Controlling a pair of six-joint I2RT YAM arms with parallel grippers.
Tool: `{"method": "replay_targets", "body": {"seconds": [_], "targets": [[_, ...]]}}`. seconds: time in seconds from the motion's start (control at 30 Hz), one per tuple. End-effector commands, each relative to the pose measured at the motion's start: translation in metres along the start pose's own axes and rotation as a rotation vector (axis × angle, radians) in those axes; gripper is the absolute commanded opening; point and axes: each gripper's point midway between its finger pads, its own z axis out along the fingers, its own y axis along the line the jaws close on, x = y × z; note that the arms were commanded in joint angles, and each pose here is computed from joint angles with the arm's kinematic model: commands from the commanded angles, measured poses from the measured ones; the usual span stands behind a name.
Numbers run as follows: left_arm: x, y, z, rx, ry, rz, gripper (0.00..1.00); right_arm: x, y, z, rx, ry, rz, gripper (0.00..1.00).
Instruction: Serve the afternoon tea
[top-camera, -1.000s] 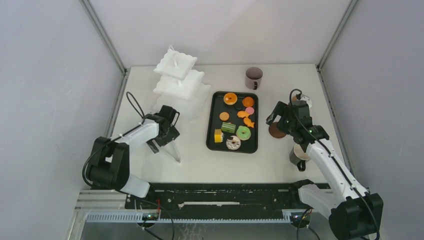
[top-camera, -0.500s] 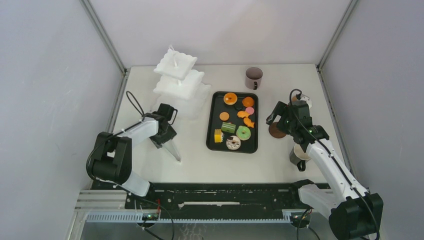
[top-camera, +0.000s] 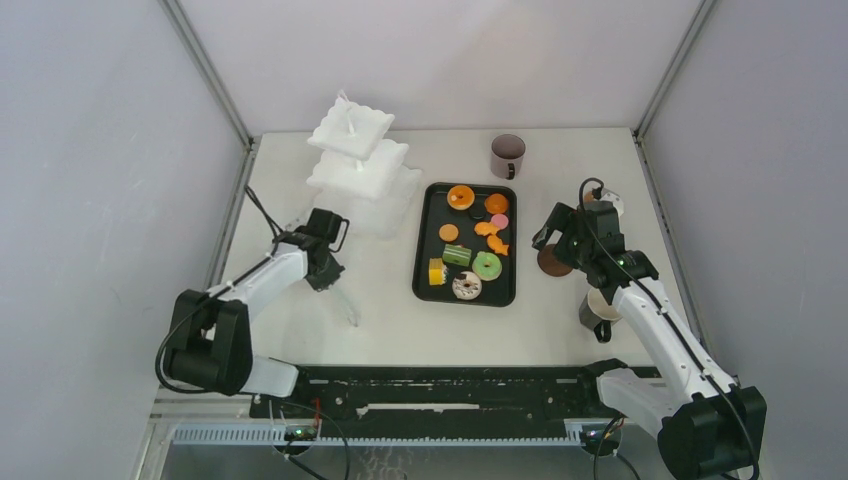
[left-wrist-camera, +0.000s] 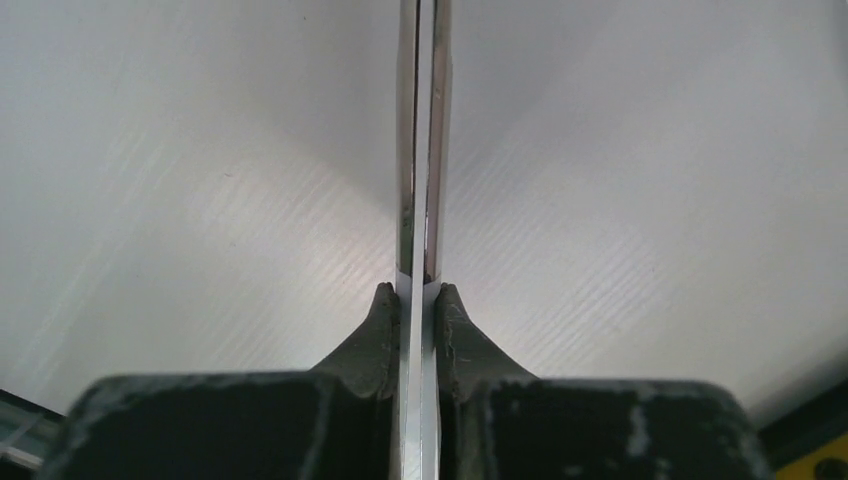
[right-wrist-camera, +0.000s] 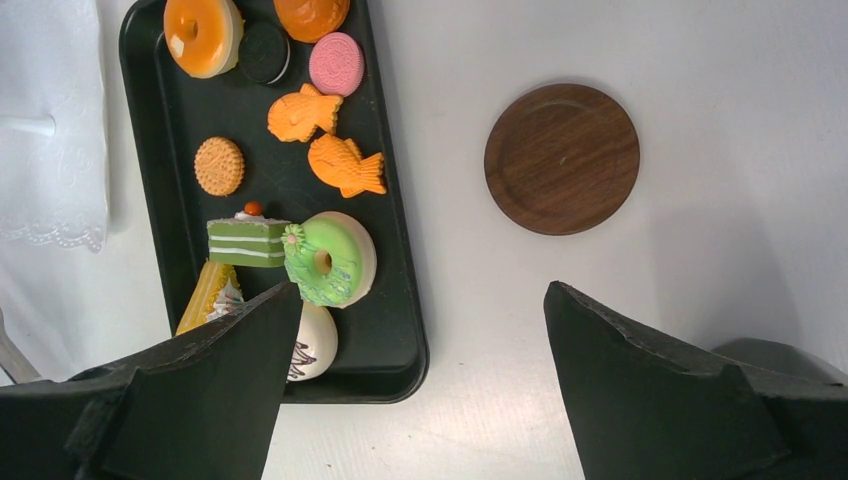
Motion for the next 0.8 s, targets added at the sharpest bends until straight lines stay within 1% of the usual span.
{"method": "replay_targets", "body": {"seconds": [0.0, 0.17, 0.27, 0.4, 0.6, 0.7, 0.77], "targets": [[0.015, 0.006, -0.017, 0.061, 0.015, 0.127, 0.04, -0.01, 0.006, -0.003, -0.031, -0.043, 0.008, 0.99], [0.047, -0.003, -0.034, 0.121, 0.037, 0.296, 0.08, -0.008, 0.008, -0.001, -0.043, -0.029, 0.01, 0.99], [0.062, -0.011, -0.037, 0.146, 0.042, 0.385, 0.09, -0.007, 0.011, 0.0, -0.055, -0.022, 0.013, 0.99], [0.065, -0.023, -0.034, 0.174, 0.03, 0.445, 0.14, -0.006, 0.013, -0.001, -0.068, -0.018, 0.015, 0.99], [0.066, -0.028, -0.02, 0.146, 0.035, 0.486, 0.32, -0.005, 0.01, -0.004, -0.058, -0.018, 0.006, 0.99], [0.062, -0.028, -0.015, 0.115, 0.017, 0.5, 0.44, -0.006, 0.009, -0.005, -0.056, -0.023, 0.002, 0.99], [0.058, -0.031, -0.017, 0.114, 0.01, 0.499, 0.54, -0.006, 0.008, -0.007, -0.055, -0.026, -0.001, 0.99]]}}
